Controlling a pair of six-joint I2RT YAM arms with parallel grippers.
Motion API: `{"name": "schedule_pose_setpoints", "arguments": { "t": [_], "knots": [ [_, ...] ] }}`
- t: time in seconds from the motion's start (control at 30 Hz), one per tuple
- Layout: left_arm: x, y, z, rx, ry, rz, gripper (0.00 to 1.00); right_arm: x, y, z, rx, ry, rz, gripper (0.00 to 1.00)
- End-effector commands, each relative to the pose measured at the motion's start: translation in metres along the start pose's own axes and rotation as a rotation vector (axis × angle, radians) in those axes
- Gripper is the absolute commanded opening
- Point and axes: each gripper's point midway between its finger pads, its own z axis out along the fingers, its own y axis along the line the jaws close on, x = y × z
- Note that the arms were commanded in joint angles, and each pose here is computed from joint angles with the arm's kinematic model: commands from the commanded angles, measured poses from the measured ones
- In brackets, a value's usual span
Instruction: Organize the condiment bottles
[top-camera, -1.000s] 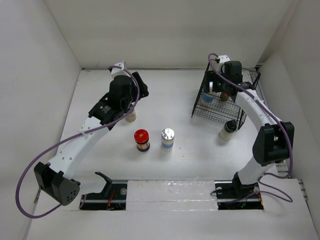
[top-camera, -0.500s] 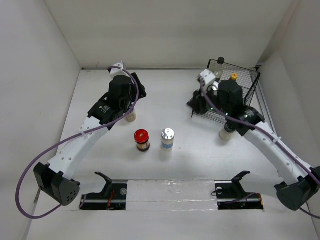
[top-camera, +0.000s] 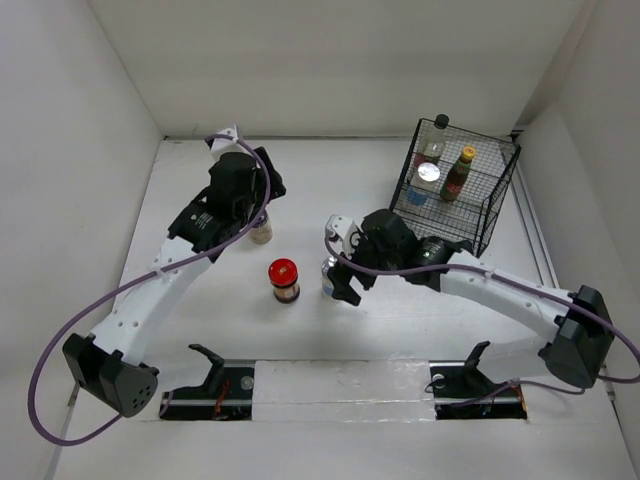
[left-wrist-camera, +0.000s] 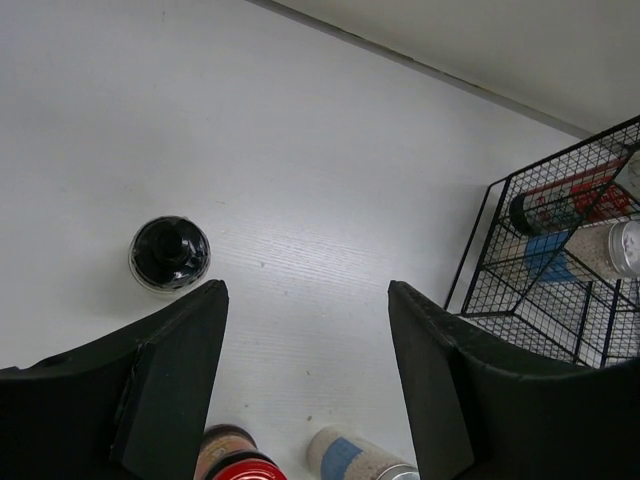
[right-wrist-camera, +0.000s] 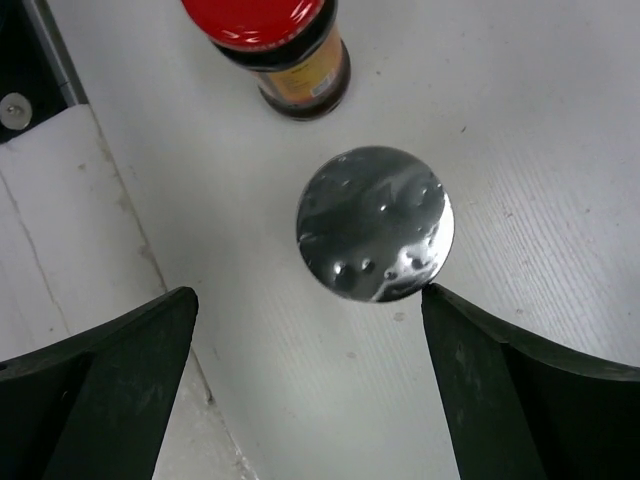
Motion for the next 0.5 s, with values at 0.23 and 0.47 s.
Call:
{"name": "schedule_pose_setpoints", "arguments": {
  "t": [0.23, 0.47],
  "knots": [
    [-0.026, 0.001, -0.028, 0.037, -0.091, -0.054, 0.61, -0.033, -0.039, 0.043, 0.176, -0.115, 0.016, 0.96],
    [-0.032, -0.003, -0.037, 0.075, -0.113, -0.069, 0.61, -0.031, -0.047, 0.052, 0.231, -0.122, 0.045, 0.51]
  ]
}}
